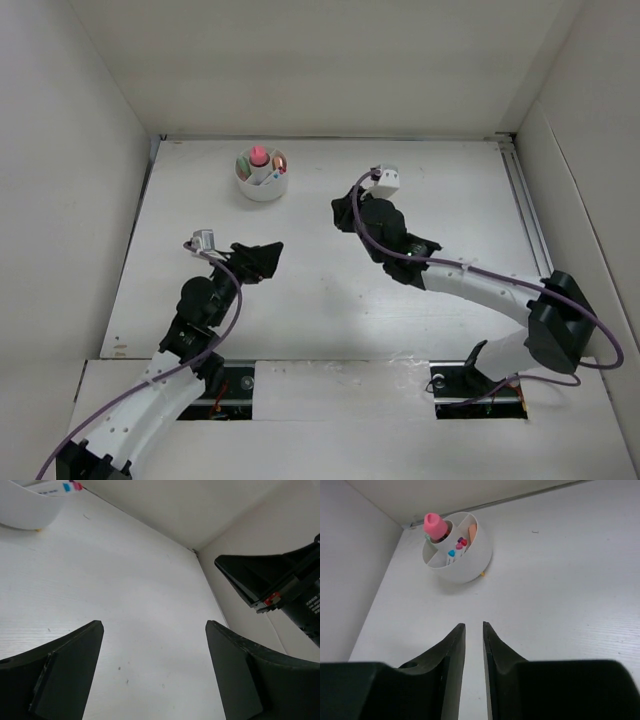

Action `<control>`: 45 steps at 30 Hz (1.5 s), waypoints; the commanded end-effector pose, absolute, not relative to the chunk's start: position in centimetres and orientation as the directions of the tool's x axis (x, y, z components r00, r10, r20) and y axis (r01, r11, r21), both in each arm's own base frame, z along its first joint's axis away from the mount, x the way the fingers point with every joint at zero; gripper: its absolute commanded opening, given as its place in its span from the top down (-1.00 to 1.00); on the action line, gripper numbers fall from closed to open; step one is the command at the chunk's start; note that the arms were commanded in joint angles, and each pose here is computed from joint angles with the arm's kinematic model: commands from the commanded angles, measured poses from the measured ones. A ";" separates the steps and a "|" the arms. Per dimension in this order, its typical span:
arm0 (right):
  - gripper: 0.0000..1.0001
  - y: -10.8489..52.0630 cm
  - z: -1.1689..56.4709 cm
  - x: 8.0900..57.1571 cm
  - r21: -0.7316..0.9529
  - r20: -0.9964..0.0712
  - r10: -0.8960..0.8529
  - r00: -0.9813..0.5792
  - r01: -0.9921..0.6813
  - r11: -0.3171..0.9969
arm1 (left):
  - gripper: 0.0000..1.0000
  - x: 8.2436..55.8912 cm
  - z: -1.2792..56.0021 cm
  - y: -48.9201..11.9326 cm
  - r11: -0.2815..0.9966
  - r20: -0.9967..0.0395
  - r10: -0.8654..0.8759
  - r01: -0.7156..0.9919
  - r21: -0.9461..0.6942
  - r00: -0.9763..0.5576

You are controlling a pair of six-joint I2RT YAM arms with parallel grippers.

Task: Sort the stationery into containers
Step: Place the stationery into the container

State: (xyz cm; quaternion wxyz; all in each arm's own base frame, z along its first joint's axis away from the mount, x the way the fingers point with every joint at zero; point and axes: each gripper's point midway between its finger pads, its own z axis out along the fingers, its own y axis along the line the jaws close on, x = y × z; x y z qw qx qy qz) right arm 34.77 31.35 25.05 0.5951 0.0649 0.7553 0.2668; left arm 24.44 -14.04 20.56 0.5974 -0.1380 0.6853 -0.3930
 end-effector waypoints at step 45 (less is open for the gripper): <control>-1.00 27.2 23.4 31.3 0.534 -0.807 0.470 -0.358 -0.099 0.840 | -0.99 25.2 26.8 -18.7 0.559 -0.746 -0.605 0.519 -0.646 -0.276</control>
